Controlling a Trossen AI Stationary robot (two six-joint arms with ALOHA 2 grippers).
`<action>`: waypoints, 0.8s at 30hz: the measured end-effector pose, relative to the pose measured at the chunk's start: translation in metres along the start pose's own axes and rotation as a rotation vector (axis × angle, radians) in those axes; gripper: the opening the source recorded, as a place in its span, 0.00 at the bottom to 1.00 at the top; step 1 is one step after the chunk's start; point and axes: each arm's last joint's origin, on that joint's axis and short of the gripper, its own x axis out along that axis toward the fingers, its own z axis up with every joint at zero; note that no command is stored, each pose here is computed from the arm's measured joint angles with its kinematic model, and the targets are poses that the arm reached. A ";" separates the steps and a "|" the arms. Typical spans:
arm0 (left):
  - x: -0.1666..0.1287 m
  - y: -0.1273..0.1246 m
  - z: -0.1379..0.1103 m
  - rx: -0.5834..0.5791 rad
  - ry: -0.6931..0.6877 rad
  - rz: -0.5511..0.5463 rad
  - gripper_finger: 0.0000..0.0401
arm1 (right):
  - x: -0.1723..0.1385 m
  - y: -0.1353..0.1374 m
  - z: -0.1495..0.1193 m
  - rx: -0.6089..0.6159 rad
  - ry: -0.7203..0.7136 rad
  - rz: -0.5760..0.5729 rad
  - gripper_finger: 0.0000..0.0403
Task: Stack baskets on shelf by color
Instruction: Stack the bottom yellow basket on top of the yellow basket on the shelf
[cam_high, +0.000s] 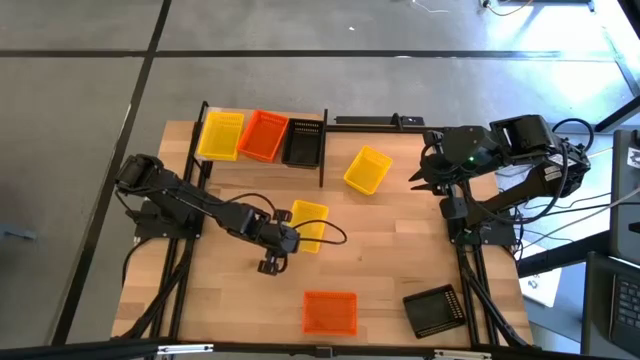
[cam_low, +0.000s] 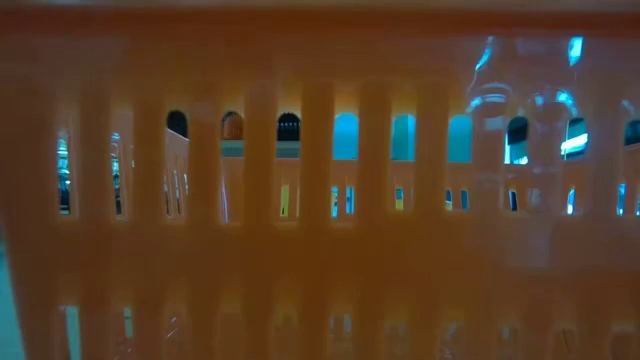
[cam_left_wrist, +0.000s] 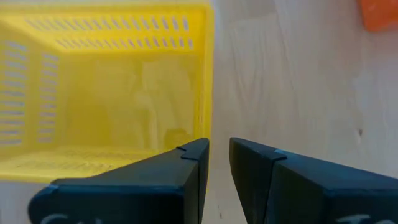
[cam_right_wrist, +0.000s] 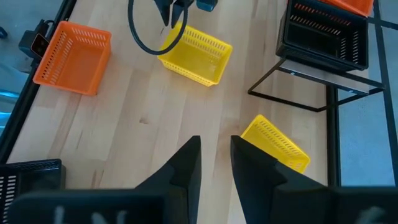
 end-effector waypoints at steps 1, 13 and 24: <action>0.001 0.000 -0.002 0.001 0.008 0.001 0.14 | 0.000 0.000 0.000 0.000 0.000 0.000 0.21; 0.006 0.001 -0.011 0.001 0.023 0.040 0.14 | 0.000 0.000 0.000 -0.002 0.000 0.000 0.21; 0.005 0.002 -0.004 0.021 -0.017 0.068 0.14 | 0.000 0.000 0.000 0.000 0.000 0.001 0.21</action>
